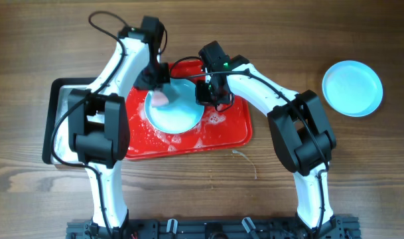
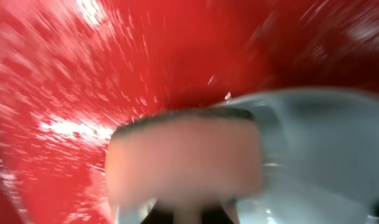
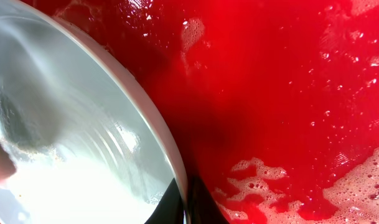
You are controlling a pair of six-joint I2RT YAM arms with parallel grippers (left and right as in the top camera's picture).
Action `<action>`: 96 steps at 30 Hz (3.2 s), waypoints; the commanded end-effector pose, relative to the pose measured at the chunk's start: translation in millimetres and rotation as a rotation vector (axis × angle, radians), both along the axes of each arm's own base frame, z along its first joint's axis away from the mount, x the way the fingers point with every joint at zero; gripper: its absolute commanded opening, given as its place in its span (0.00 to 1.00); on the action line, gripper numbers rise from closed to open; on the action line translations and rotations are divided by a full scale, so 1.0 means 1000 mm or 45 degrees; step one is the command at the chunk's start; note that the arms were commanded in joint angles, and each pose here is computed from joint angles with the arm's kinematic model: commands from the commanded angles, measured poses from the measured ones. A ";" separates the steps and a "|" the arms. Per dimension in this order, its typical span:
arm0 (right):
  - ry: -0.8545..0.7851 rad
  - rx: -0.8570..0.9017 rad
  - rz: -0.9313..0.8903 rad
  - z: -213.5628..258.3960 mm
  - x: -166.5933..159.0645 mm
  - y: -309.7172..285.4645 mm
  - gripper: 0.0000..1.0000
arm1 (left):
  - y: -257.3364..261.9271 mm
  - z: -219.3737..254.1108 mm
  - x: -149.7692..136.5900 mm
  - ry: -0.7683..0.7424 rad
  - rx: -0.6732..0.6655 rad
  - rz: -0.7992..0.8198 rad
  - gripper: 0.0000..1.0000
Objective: Clean dirty plates on tray and stack at the side
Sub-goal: 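Continue scrubbing the plate's near side with the left sponge, then withdraw the left sponge and lift the plate with the right gripper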
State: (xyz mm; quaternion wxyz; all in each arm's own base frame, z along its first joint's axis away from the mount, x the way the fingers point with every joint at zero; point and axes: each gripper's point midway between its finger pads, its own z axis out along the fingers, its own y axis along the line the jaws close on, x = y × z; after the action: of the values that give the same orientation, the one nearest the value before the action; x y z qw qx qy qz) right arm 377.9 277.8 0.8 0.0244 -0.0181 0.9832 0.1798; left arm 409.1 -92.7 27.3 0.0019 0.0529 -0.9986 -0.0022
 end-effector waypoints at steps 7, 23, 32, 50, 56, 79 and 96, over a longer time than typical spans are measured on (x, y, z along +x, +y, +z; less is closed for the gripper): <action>0.088 -0.097 0.000 -0.036 -0.017 -0.012 0.04 | 0.008 -0.056 -0.085 0.327 0.096 0.078 0.04; 0.094 -0.092 0.005 -0.036 -0.019 -0.012 0.04 | -0.018 -0.036 -0.059 0.265 -0.096 0.027 0.04; 0.095 -0.092 0.006 -0.036 -0.019 -0.012 0.04 | -0.032 -0.069 -0.019 -0.064 -0.003 0.236 0.04; 0.092 -0.091 0.006 -0.036 -0.018 -0.012 0.04 | -0.083 -0.063 -0.012 -0.167 -0.074 -0.052 0.04; 0.092 -0.091 0.006 -0.036 -0.018 -0.012 0.04 | -0.034 -0.064 -0.006 -0.129 0.005 0.194 0.04; 0.090 -0.077 0.008 -0.035 -0.018 -0.010 0.05 | 0.044 0.029 -0.021 0.200 -0.040 0.188 0.04; -0.254 0.126 0.075 0.088 0.020 -0.021 0.04 | 0.041 0.141 -0.008 -0.032 -0.082 0.169 0.04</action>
State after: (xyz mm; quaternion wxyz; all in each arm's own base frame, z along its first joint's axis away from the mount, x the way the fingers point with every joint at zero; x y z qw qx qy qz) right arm 383.5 260.5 18.8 0.0315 -0.0382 0.9751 0.2160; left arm 394.5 -54.0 152.3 0.0247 0.1263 -0.9912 0.0311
